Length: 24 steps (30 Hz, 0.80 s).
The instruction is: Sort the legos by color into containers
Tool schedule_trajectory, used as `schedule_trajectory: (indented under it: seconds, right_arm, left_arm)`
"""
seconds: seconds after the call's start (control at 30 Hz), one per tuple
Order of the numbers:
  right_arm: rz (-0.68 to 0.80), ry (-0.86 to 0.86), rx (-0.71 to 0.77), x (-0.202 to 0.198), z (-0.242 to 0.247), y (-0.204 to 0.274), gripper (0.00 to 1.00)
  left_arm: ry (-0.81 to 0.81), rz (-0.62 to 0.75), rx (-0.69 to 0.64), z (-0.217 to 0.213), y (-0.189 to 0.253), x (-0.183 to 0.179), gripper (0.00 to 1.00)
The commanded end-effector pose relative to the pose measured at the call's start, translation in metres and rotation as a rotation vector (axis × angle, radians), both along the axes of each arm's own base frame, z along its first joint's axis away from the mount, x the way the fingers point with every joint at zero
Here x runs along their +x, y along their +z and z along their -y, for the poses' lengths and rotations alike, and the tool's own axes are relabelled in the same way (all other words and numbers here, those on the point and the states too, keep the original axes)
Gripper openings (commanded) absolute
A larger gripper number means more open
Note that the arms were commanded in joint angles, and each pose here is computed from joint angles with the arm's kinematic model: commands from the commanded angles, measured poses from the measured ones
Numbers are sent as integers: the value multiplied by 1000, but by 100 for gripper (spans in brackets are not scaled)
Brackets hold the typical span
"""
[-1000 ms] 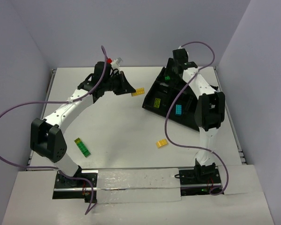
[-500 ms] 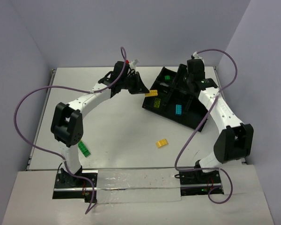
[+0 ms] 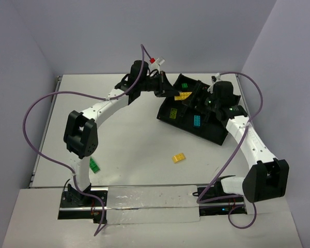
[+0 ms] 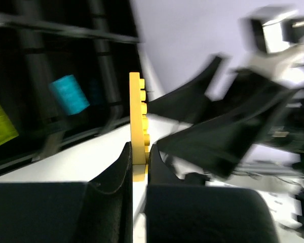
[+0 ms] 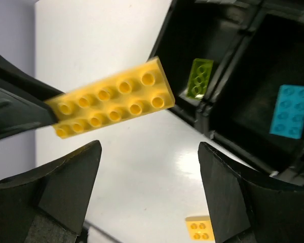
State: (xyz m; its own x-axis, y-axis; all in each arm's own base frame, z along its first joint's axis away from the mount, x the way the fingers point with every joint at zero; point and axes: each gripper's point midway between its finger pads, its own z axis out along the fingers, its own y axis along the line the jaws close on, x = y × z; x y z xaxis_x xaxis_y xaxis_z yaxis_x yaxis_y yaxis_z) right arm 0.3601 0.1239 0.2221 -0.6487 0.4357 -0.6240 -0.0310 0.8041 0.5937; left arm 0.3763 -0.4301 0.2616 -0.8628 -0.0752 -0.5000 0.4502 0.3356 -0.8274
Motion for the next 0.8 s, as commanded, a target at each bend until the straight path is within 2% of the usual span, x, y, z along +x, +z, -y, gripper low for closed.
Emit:
schedule_trajectory:
  seconds: [0.0, 0.17, 0.43, 0.6, 0.77]
  right_arm:
    - [124, 89, 196, 0, -21, 40, 85]
    - [169, 106, 267, 1, -26, 52, 83]
    - [317, 173, 377, -6, -36, 88, 67]
    - [376, 171, 412, -10, -34, 99, 67]
    - [409, 154, 424, -9, -30, 108, 72]
  left_arm:
    - [-147, 8, -197, 8, 51, -25, 0]
    - [-213, -16, -291, 0, 67, -40, 0]
    - [-244, -34, -323, -4, 68, -47, 0]
    - [-267, -32, -339, -7, 70, -53, 0]
    - [-290, -32, -361, -10, 70, -58, 0]
